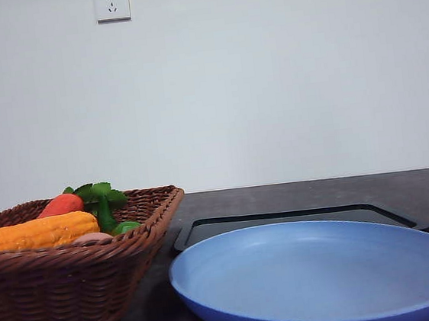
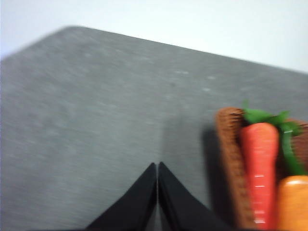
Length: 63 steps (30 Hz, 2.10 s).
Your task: Transfer egg from basket to plate and serve
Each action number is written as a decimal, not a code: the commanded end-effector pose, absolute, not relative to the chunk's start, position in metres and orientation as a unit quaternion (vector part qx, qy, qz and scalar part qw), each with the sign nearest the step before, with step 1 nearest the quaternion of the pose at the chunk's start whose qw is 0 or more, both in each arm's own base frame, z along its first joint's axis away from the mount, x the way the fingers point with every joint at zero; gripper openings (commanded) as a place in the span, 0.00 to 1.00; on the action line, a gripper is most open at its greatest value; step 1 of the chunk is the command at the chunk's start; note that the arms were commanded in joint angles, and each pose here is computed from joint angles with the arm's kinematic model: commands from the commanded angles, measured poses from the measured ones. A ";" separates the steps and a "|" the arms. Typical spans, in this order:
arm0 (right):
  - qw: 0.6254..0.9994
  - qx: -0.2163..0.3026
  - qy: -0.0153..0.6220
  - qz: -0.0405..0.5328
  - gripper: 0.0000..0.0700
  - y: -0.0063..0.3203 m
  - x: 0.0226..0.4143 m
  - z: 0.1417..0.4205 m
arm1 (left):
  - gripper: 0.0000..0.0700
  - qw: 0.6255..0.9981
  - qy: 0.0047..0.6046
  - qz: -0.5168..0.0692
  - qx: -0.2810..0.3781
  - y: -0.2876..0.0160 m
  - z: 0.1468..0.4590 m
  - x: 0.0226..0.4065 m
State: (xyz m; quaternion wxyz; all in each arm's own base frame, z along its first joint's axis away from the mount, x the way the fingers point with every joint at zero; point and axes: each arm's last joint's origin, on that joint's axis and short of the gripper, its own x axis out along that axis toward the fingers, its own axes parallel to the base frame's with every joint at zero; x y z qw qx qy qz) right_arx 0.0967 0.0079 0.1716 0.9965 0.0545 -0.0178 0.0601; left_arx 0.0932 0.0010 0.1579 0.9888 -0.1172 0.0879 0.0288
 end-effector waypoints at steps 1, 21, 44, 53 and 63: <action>0.993 0.082 -0.047 0.064 0.00 0.008 0.096 0.177 | 0.00 0.974 0.097 0.026 -0.201 0.000 0.151 0.094; 0.981 0.170 -0.033 0.082 0.00 0.008 0.082 0.227 | 0.00 0.955 0.114 -0.106 -0.251 -0.007 0.190 0.088; 0.863 0.183 0.383 0.274 0.00 0.026 0.140 0.250 | 0.00 0.840 0.338 -0.350 -0.239 -0.036 0.256 0.146; 0.813 0.179 0.498 0.244 0.29 0.033 0.158 0.220 | 0.33 0.807 0.397 -0.368 -0.236 -0.052 0.242 0.158; 0.778 0.147 0.562 0.241 0.30 0.053 0.185 0.187 | 0.49 0.806 0.398 -0.371 -0.234 -0.053 0.241 0.159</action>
